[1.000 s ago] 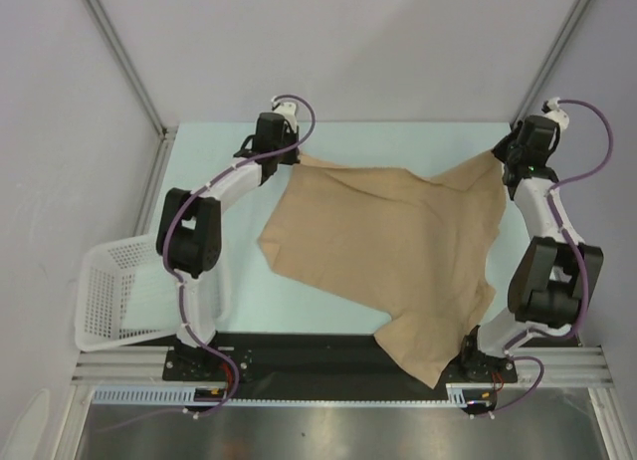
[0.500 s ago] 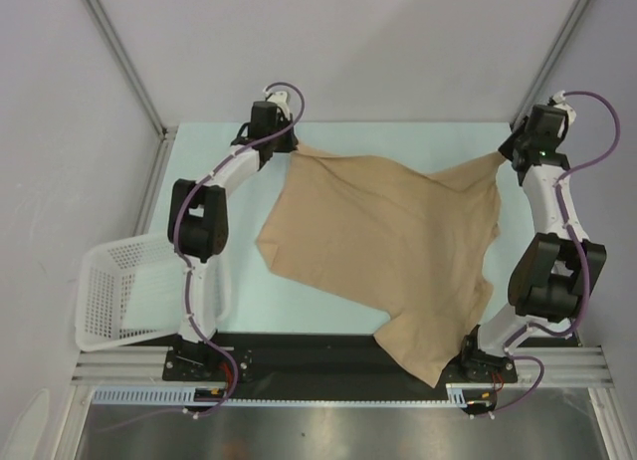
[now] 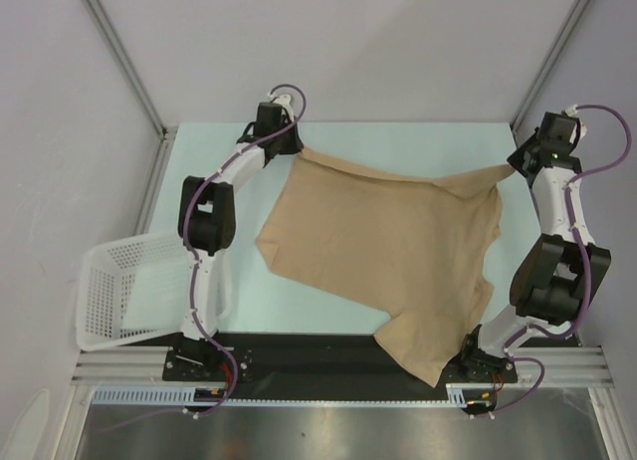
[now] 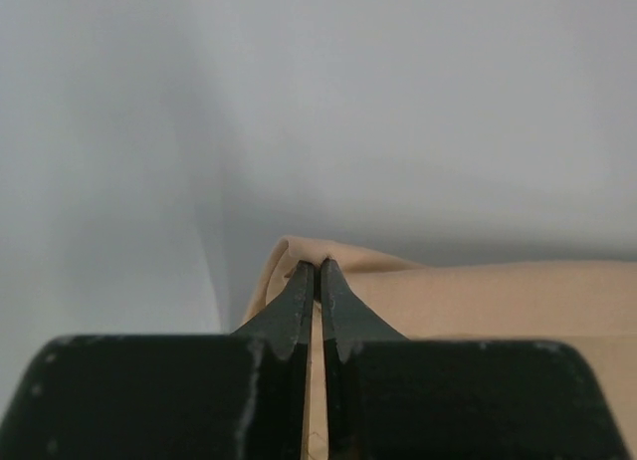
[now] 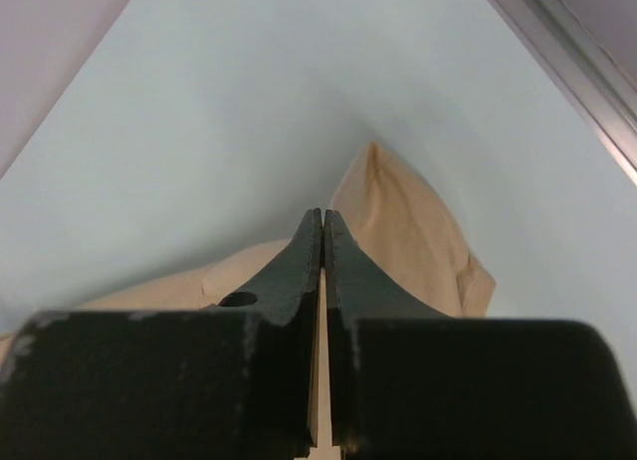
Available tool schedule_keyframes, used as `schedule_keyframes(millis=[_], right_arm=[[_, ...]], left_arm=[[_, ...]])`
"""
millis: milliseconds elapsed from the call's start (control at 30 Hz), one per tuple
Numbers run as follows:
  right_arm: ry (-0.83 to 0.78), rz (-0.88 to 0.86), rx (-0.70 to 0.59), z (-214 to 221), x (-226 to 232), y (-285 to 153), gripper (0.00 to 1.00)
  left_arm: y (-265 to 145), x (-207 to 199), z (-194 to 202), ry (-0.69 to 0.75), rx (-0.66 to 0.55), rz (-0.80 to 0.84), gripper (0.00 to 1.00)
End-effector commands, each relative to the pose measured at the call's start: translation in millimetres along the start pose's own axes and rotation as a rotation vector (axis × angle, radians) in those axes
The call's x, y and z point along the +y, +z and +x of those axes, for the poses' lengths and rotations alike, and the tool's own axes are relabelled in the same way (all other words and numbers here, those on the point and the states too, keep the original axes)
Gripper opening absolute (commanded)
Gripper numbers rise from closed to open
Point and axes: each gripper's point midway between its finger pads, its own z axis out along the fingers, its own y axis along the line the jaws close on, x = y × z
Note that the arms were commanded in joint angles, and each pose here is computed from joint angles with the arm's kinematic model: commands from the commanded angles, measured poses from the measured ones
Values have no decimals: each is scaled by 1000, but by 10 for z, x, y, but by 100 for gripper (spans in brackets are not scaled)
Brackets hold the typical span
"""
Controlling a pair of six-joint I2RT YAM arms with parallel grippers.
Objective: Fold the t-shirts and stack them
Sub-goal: Fold the tshirt
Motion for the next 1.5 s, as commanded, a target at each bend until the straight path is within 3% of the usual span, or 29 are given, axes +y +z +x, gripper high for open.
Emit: schedule_keyframes(millis=[0,200,500,900,1467], right_arm=[[42,56,29,34,-96,-167,0],[79,139,128,326,-296,-494,0],[87,227,220,665,-564,-1051,0],[115,281,343,1260,-815,-1136,0],[81,302,353,1408,-934,-1131,0]], left_arm=[[-24,-56,-261,-16,-41,35,5],[-149,-46,-218,1,8,35,5],[-351,16,163,-72,139,-5,2],[-454,221,497,-42,274,-93,2],[-503,285,690,-67,345,-93,5]])
